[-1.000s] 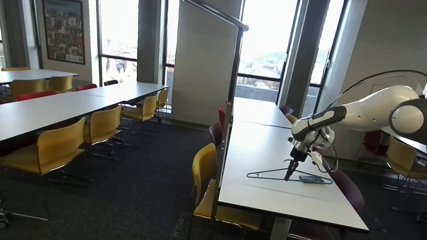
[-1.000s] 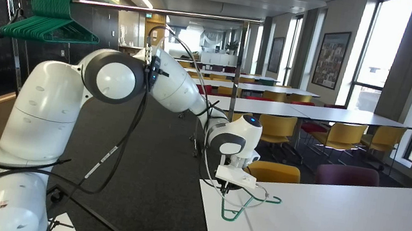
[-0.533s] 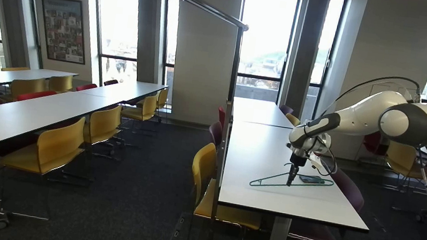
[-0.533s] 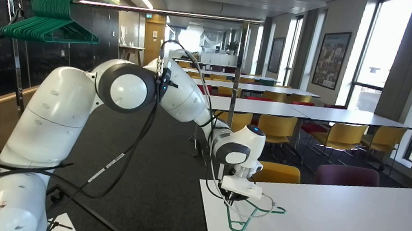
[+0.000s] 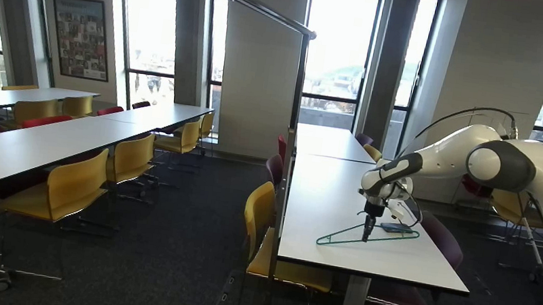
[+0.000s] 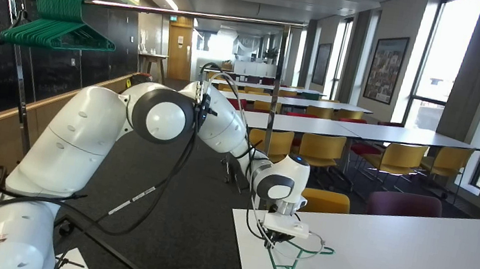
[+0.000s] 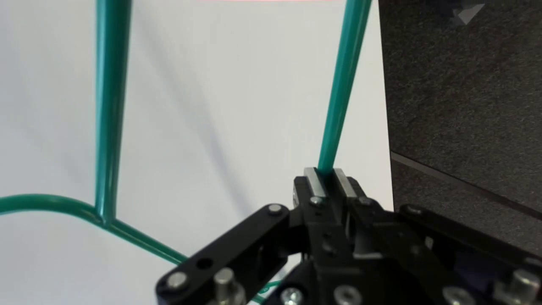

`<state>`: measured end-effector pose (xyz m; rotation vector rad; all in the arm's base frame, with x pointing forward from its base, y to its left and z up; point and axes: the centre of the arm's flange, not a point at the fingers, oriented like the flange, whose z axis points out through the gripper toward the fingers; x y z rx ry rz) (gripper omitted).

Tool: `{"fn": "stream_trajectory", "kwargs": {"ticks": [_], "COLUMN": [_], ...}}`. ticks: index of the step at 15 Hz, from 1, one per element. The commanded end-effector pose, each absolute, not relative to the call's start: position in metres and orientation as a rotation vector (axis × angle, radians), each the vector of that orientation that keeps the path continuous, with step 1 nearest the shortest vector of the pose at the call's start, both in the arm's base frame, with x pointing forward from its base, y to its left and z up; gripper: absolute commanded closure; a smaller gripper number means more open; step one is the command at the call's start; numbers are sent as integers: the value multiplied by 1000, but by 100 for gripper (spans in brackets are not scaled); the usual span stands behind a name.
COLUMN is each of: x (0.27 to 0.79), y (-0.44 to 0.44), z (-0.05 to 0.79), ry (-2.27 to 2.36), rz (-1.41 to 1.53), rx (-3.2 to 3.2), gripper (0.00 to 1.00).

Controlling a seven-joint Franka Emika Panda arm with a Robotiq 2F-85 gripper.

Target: Take the clothing hanger off of the clothing rack and place it on the table

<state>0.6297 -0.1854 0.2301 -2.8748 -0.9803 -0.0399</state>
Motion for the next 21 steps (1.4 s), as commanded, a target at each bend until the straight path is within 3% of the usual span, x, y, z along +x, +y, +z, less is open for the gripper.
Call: {"fn": "stream_trajectory", "kwargs": {"ticks": [1,21], "x": [648,652], "y": [-190,-152], "z": [225,189], "ry": [-973,-956], "rz": [-44,175], "rx": [-2921,-2914], "gripper": [98,98]}}
